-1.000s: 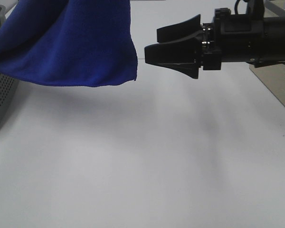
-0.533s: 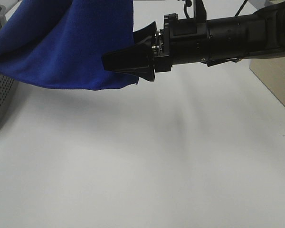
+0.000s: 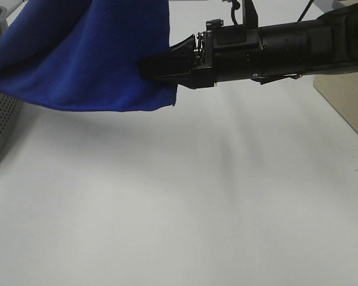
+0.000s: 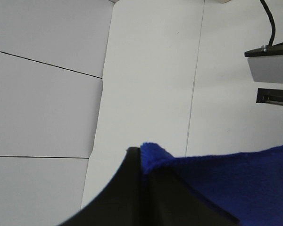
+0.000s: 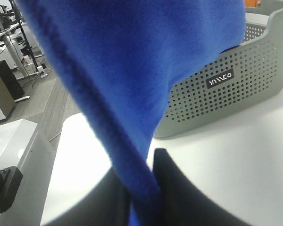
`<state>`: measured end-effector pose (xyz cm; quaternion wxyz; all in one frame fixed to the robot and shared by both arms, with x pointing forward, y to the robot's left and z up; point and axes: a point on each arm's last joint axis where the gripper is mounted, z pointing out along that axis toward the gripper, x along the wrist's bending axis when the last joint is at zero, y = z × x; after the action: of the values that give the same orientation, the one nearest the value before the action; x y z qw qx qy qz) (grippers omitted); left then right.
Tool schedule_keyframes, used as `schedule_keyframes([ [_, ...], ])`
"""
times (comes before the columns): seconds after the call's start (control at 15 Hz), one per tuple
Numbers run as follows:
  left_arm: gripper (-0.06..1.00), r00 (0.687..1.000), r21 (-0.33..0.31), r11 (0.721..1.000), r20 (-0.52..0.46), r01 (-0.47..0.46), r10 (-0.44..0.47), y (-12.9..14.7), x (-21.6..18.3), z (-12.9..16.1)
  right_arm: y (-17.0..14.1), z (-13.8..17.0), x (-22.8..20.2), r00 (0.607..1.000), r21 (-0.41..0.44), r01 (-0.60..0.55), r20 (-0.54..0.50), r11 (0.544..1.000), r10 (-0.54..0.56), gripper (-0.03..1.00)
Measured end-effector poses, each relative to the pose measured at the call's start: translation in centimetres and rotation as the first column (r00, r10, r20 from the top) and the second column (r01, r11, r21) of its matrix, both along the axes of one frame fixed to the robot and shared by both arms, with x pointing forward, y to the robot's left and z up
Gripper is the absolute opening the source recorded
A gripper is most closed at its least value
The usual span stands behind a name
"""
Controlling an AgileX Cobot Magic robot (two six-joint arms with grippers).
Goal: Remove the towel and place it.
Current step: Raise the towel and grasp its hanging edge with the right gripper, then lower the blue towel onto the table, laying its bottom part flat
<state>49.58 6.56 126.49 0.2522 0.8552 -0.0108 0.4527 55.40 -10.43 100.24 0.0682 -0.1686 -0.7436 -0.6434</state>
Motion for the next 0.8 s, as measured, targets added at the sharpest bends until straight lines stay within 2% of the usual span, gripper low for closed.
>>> schedule_keyframes([
  [0.07, 0.0, 1.0, -0.001, 1.0, -0.001, 0.0, 0.0, 0.0, 0.0, 0.0, 0.0, 0.0, 0.0, 1.0, 0.0, 0.002, -0.007, 1.0, -0.002, 0.03],
  [0.27, 0.0, 1.0, -0.001, 1.0, -0.001, 0.001, -0.001, 0.0, 0.0, 0.0, 0.0, 0.0, -0.1, 1.0, 0.008, -0.002, -0.026, 1.0, 0.002, 0.02],
  [0.53, 0.0, 1.0, -0.002, 1.0, -0.002, 0.001, -0.001, 0.0, 0.0, 0.0, 0.0, -0.1, -0.2, 0.986, 0.007, 0.012, -0.169, 1.0, -0.01, 0.02],
  [0.67, 0.0, 1.0, -0.002, 1.0, -0.002, 0.001, -0.001, 0.0, 0.0, 0.0, -0.1, -0.3, -0.3, 0.975, -0.041, 0.011, -0.22, 0.999, -0.02, 0.02],
  [0.73, 0.0, 1.0, -0.001, 1.0, -0.003, 0.001, -0.001, 0.0, 0.0, 0.0, -0.5, 0.5, -0.8, 0.968, -0.12, 0.028, -0.244, 0.992, -0.057, 0.02],
  [0.8, 0.0, 1.0, -0.001, 1.0, -0.003, 0.001, -0.001, 0.0, 0.0, 0.0, -0.7, 1.1, -1.2, 0.967, -0.154, 0.035, -0.246, 0.987, -0.073, 0.02],
])
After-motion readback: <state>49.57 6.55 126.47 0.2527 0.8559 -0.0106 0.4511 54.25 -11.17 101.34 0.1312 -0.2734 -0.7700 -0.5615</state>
